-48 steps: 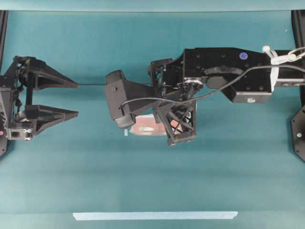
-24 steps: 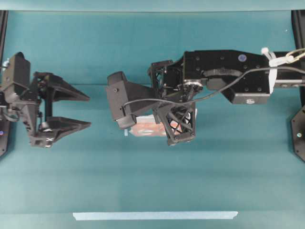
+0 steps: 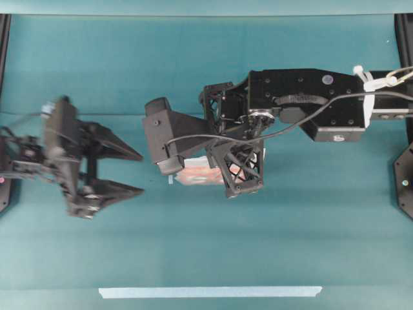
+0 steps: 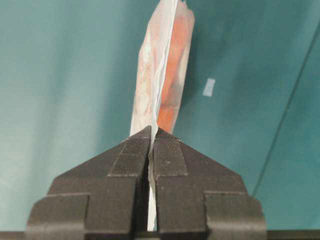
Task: Hand over the clear zip bag and make it stand upright.
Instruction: 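Reach the left gripper to the bag's lower edge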
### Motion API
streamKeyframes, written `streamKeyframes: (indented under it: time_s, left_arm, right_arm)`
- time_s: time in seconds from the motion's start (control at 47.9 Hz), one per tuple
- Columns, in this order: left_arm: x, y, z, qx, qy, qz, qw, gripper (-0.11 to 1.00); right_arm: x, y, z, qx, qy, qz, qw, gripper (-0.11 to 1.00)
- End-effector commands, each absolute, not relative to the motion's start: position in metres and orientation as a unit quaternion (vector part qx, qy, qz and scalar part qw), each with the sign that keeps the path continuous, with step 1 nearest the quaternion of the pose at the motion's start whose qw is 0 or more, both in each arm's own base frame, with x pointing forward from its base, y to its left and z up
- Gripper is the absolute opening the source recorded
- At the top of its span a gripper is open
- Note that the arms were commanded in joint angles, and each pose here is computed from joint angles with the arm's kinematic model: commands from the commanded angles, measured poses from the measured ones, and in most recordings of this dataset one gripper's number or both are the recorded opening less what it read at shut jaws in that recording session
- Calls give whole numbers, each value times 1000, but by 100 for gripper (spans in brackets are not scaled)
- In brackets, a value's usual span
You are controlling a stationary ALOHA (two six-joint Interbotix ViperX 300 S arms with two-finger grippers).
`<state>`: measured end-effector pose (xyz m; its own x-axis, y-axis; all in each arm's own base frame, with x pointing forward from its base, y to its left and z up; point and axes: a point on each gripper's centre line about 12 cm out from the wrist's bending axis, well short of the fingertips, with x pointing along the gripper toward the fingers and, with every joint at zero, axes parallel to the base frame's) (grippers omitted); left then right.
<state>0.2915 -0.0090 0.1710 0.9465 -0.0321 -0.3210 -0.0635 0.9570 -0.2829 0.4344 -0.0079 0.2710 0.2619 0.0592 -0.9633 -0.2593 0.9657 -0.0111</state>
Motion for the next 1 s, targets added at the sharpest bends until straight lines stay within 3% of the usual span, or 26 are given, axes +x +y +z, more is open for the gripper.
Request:
streamKeyframes:
  time_s: [0.0,0.167,0.981]
  left_arm:
    - [306,-7,171,-146,144,8,979,94]
    - [320,-2,147,-143,158,19,977,94]
    - [377,7,114,-129,155,28,979,94]
  right_arm:
    - [434,-7,280,-88,588,103,797,0]
    - [433,-7,279,-88,589,103,797,0]
    - [434,-6,278,-88,587,102,798,0]
